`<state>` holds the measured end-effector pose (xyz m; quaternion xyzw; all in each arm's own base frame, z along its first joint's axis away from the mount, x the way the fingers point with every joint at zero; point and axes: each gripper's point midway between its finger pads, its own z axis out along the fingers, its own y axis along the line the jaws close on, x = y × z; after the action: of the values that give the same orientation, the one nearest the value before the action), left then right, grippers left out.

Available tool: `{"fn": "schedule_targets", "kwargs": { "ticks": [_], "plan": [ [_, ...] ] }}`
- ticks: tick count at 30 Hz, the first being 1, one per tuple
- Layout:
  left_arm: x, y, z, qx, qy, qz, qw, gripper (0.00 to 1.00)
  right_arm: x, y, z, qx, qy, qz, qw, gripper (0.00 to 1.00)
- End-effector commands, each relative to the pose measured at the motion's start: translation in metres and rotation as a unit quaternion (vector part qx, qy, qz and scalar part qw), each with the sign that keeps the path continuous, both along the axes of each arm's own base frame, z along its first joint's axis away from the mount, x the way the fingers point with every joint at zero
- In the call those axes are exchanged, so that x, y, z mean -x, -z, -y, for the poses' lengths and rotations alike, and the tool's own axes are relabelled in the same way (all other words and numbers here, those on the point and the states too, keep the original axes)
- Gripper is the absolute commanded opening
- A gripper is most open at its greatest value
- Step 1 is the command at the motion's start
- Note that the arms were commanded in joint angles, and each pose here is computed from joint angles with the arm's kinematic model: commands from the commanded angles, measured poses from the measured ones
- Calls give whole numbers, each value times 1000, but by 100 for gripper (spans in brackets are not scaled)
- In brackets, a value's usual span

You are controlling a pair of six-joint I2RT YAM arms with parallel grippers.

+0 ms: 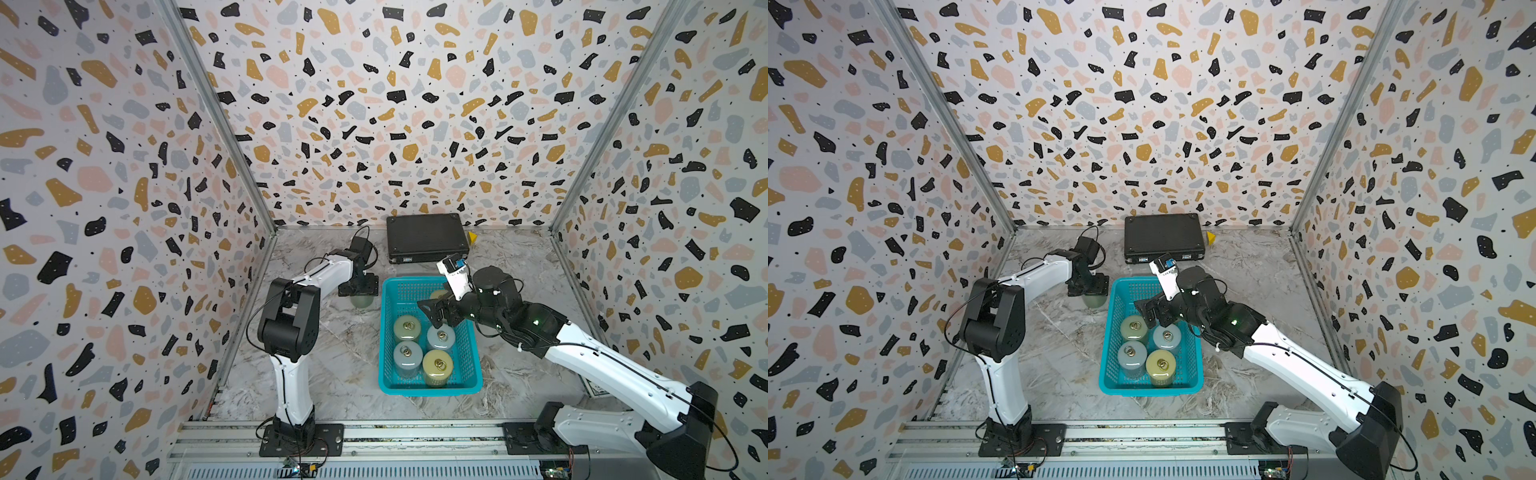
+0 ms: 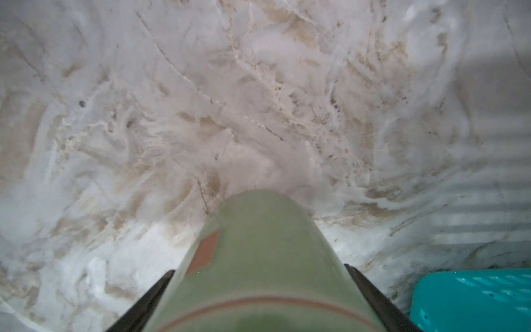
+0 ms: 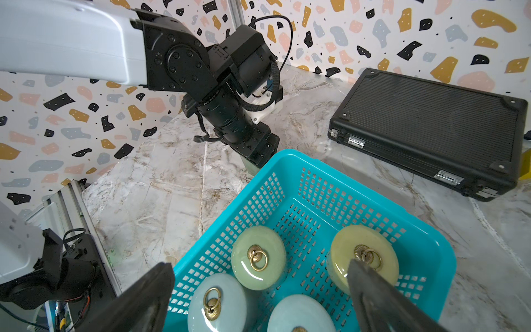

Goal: Take the tea canister out of the basket
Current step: Place the tea canister at the center of the board.

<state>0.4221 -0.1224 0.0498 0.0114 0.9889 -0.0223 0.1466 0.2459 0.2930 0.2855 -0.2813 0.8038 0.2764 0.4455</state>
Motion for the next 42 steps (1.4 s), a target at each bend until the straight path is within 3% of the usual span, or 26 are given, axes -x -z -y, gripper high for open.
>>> {"fn": "schedule_targets", "kwargs": {
  "ticks": [1, 11, 14, 30, 36, 42],
  "plan": [
    [-18, -12, 1, 4, 2, 30, 1000, 81, 3, -6, 3, -7, 3, 3, 1000, 99],
    [-16, -19, 3, 15, 2, 31, 999, 91, 3, -5, 1, -8, 3, 0, 1000, 99],
    [-15, -22, 5, 20, 2, 32, 999, 100, 3, -5, 1, -8, 2, 0, 1000, 99],
    [11, -92, -2, 44, -19, 75, 996, 100, 2, -2, 4, -4, 10, -5, 1000, 99],
    [41, -129, 8, 106, -8, 94, 990, 100, -4, 6, 12, 10, 41, -15, 999, 99],
    [82, -158, 29, 206, 17, 116, 971, 100, -13, 18, 27, 48, 93, -32, 994, 99]
  ]
}}
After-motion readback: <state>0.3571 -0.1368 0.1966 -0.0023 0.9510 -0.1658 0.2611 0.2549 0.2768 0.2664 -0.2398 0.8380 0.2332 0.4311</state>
